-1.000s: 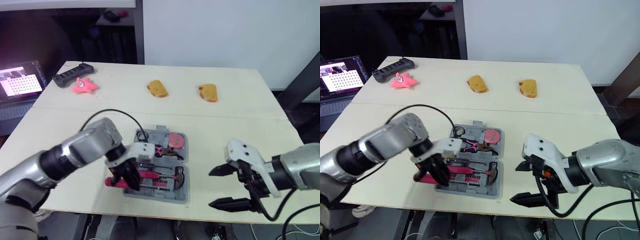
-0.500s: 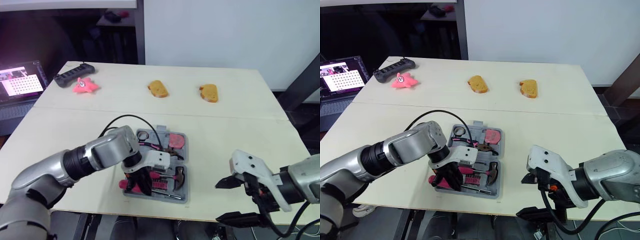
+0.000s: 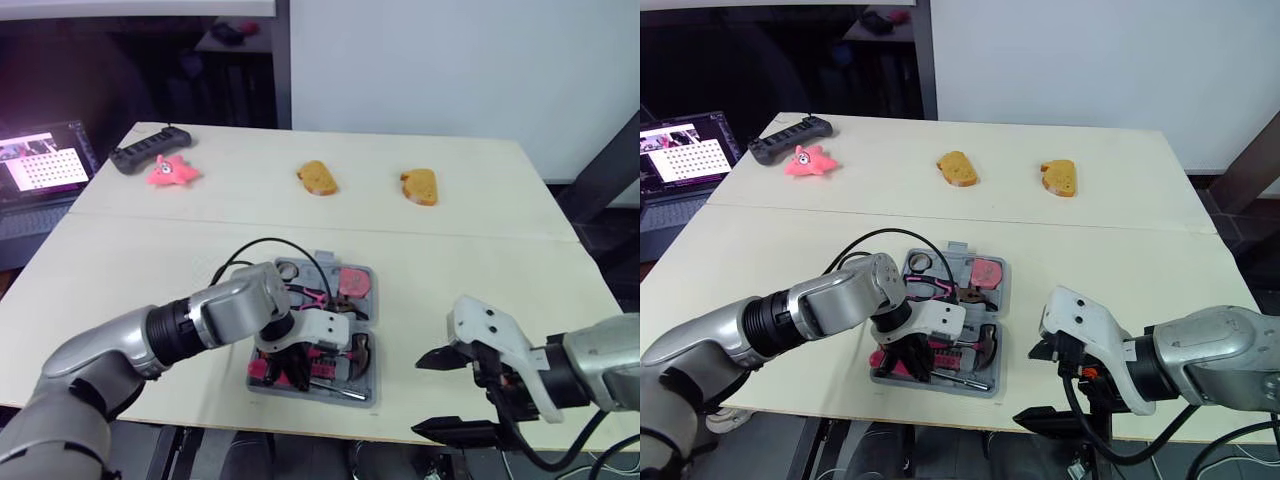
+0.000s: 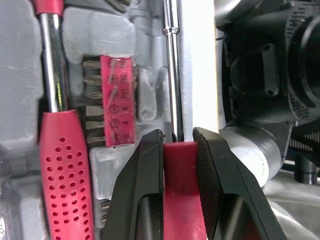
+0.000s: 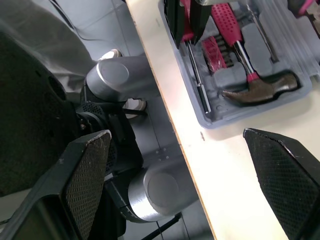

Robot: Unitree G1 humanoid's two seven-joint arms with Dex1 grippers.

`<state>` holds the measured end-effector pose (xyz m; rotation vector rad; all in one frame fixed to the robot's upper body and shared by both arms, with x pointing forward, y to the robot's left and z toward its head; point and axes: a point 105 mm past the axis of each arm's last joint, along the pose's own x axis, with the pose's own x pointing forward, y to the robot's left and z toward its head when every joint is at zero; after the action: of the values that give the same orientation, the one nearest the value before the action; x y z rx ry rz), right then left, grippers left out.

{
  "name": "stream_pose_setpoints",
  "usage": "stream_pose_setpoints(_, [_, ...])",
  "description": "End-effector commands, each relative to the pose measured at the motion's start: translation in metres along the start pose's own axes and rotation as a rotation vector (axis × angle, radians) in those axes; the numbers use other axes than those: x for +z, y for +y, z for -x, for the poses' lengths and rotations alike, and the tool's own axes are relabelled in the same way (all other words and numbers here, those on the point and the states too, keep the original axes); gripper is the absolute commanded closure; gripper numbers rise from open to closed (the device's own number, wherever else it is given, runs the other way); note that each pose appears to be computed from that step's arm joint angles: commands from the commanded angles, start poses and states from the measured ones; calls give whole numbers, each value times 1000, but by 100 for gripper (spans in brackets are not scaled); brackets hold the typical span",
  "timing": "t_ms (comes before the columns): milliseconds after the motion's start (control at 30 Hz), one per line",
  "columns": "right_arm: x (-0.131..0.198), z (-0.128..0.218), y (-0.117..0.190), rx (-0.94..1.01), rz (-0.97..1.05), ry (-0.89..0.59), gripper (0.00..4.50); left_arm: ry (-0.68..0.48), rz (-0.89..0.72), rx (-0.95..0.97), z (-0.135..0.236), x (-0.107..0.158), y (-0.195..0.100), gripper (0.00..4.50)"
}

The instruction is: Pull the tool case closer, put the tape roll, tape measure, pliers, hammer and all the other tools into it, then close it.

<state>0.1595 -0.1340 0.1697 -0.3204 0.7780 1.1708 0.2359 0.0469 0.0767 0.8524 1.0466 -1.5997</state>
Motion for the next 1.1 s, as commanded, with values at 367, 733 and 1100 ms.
stream_pose_setpoints(367, [5,-1,-2,-14,15,-6,0,-17,-34,56,-3,10,5,414])
stream_pose_setpoints(733, [8,-2,-6,-20,24,-9,0,-4,-43,67,-3,9,6,310])
stream_pose_setpoints(1100, [8,-1,-4,0,31,-19,0,-50,11,60,20,-1,5,39])
